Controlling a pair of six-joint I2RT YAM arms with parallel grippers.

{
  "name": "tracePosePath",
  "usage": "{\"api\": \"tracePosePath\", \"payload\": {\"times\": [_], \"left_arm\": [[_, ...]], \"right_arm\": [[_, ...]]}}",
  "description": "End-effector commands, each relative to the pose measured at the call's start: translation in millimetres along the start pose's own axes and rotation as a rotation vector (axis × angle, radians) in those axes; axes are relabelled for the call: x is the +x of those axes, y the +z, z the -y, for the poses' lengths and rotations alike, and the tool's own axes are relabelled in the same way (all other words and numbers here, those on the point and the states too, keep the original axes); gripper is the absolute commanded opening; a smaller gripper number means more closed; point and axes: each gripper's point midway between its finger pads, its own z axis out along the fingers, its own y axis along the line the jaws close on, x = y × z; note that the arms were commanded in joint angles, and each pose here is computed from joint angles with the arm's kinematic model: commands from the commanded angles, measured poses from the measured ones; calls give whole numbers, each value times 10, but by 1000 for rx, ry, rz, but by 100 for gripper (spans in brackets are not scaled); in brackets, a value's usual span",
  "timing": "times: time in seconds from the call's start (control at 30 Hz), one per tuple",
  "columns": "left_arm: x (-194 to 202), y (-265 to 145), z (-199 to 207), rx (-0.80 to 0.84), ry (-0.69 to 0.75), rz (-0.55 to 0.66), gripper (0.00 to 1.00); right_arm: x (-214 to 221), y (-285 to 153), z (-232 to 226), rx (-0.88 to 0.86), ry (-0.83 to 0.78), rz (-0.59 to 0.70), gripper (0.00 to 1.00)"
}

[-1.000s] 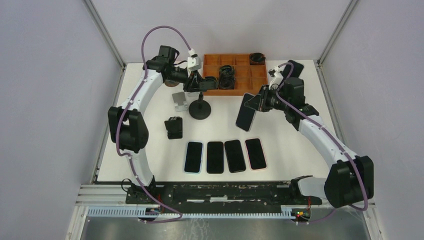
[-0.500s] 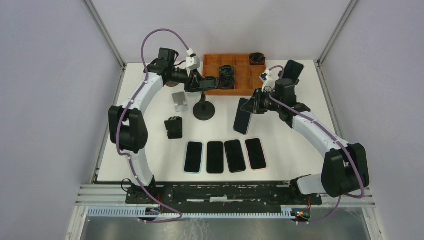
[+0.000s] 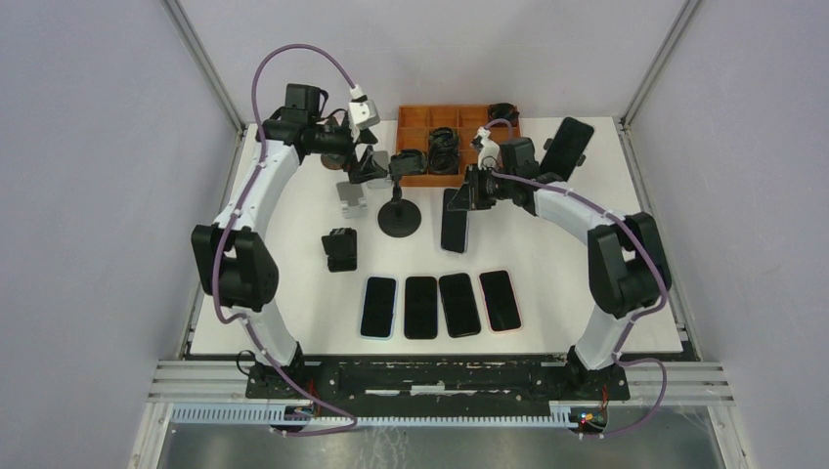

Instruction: Remove the phone from the phone stand

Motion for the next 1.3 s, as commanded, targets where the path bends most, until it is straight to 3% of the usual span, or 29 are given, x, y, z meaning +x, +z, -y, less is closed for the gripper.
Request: {"api": "tracePosePath", "payload": {"times": [0.0, 0.13, 0.27, 0.37, 0.6, 0.83, 0.97, 1.1, 1.27], "left_arm": [[-412, -498, 66, -161, -35, -19, 100], [-572, -771, 65, -293, -238, 1, 100], [-617, -1021, 72, -441, -343, -17, 100], [-652, -1191, 107, -523, -356, -22, 100], [-668, -1293, 268, -542, -356, -16, 100], [-535, -1371, 365, -585, -355, -47, 100], [-528, -1439, 417, -611, -345, -51, 100], [-485, -1455, 462, -615, -348, -63, 100], [-421, -1454, 491, -613, -357, -86, 100]], "right_arm": [[-318, 215, -129, -88, -81, 7, 0], [-233, 475, 17, -119, -40, -54, 0], [-32, 646, 89, -162, 4, -107, 0], [89, 719, 80, -174, 9, -140, 0], [426, 771, 90, -192, 36, -197, 0], [625, 780, 337, -95, 37, -229, 0], [541, 772, 496, -18, 41, -196, 8], [422, 754, 614, 63, 20, -147, 30], [309, 702, 698, 139, -8, -126, 40]]}}
